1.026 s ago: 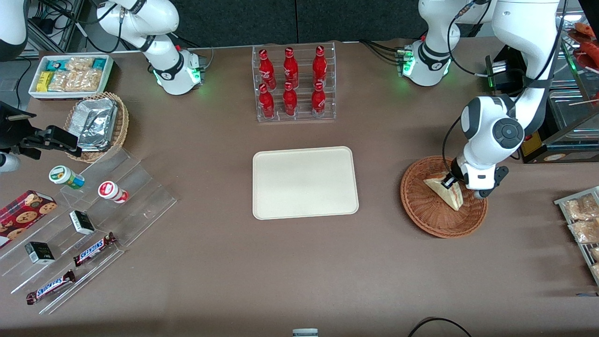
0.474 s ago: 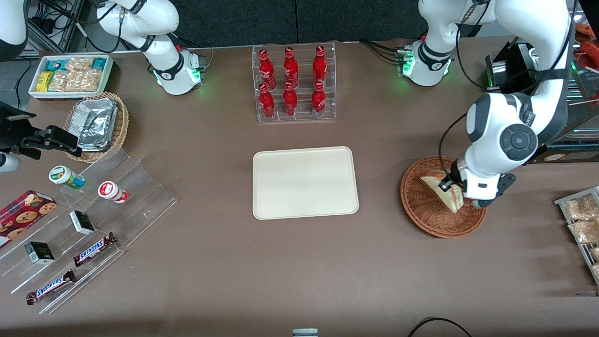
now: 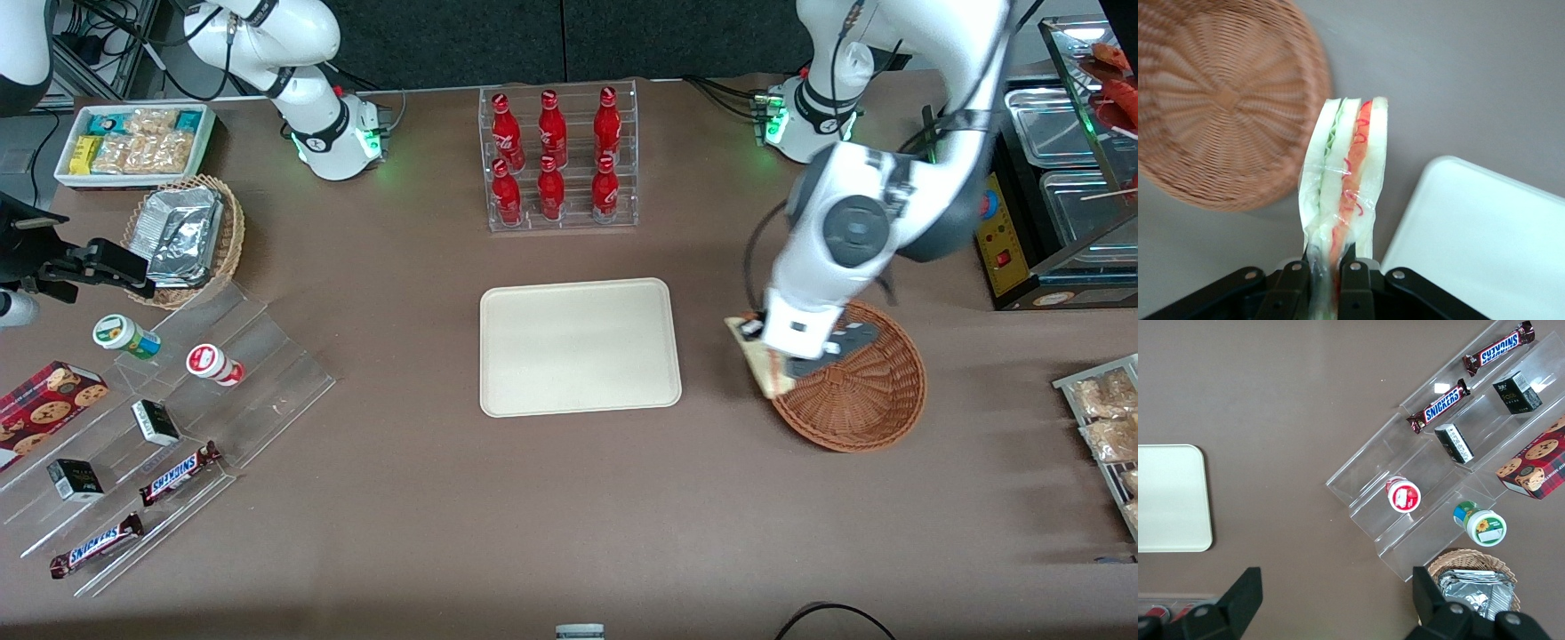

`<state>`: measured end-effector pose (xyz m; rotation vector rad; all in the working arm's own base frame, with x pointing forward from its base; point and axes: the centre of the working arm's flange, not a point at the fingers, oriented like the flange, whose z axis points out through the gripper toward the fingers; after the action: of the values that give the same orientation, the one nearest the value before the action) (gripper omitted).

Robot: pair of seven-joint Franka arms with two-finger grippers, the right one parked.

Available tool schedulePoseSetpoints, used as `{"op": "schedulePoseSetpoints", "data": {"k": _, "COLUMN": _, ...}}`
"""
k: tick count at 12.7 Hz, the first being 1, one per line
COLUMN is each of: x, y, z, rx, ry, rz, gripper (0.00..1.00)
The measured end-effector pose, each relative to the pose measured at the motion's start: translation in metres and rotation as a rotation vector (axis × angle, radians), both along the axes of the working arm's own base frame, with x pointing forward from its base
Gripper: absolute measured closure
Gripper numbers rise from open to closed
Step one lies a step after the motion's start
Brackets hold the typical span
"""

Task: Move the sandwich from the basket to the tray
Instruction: 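Lift the sandwich and carry it over the white tray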

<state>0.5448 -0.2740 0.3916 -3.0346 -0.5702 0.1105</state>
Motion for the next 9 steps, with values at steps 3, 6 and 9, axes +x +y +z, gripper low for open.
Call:
{"op": "schedulePoseSetpoints", "data": {"k": 3, "x": -0.004, "y": -0.065, "z": -0.008, "rx": -0.011, "ry": -0.012, "rz": -0.1, "gripper": 0.85}}
{"op": "schedulePoseSetpoints", "data": {"k": 6, "x": -0.008, "y": -0.108, "z": -0.026, "rx": -0.058, "ry": 0.019, "rz": -0.213, "gripper": 0.85}}
{"op": "schedulePoseSetpoints", "data": {"k": 9, "x": -0.012, "y": -0.149, "z": -0.042, "rx": -0.086, "ry": 0.036, "rz": -0.298, "gripper": 0.85}}
